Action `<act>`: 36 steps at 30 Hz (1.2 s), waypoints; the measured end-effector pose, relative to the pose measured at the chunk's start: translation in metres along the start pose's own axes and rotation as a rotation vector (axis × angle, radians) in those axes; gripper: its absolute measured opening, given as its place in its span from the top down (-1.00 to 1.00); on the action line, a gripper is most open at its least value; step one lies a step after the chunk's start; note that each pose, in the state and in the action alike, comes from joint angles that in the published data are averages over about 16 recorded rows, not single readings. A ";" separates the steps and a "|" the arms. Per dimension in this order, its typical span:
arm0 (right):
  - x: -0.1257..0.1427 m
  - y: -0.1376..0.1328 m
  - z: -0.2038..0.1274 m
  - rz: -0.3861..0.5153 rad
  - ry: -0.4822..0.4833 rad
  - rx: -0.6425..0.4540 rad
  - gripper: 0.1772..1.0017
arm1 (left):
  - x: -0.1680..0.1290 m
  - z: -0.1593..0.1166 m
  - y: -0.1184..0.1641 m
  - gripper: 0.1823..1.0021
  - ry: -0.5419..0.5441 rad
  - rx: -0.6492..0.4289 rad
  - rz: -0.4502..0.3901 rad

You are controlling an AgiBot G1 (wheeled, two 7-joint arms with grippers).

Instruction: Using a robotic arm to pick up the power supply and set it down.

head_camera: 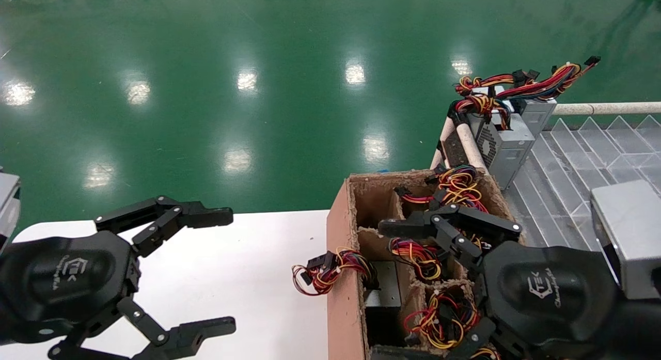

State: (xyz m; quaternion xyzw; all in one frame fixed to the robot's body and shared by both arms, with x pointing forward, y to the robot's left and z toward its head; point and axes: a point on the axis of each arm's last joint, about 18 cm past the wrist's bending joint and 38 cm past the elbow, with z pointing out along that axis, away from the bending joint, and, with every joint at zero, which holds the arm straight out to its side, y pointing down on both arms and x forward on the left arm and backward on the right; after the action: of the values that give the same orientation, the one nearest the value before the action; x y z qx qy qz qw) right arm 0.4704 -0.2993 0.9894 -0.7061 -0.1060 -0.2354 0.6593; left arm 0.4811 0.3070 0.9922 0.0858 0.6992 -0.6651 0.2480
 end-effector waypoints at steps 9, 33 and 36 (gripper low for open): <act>0.003 0.000 -0.001 -0.004 0.010 -0.002 -1.00 | 0.000 0.000 0.000 -1.00 0.000 0.000 0.000; 0.006 0.000 -0.002 -0.005 0.018 -0.003 -1.00 | 0.000 0.000 0.000 -1.00 0.000 0.000 0.000; 0.006 0.000 -0.002 -0.005 0.018 -0.003 -1.00 | 0.000 0.000 0.000 -1.00 0.000 0.000 0.000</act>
State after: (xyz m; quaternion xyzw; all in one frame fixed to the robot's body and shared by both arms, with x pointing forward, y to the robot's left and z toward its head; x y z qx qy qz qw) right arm 0.4754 -0.3021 0.9920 -0.7046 -0.1015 -0.2438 0.6586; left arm 0.4811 0.3070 0.9922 0.0858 0.6992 -0.6651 0.2480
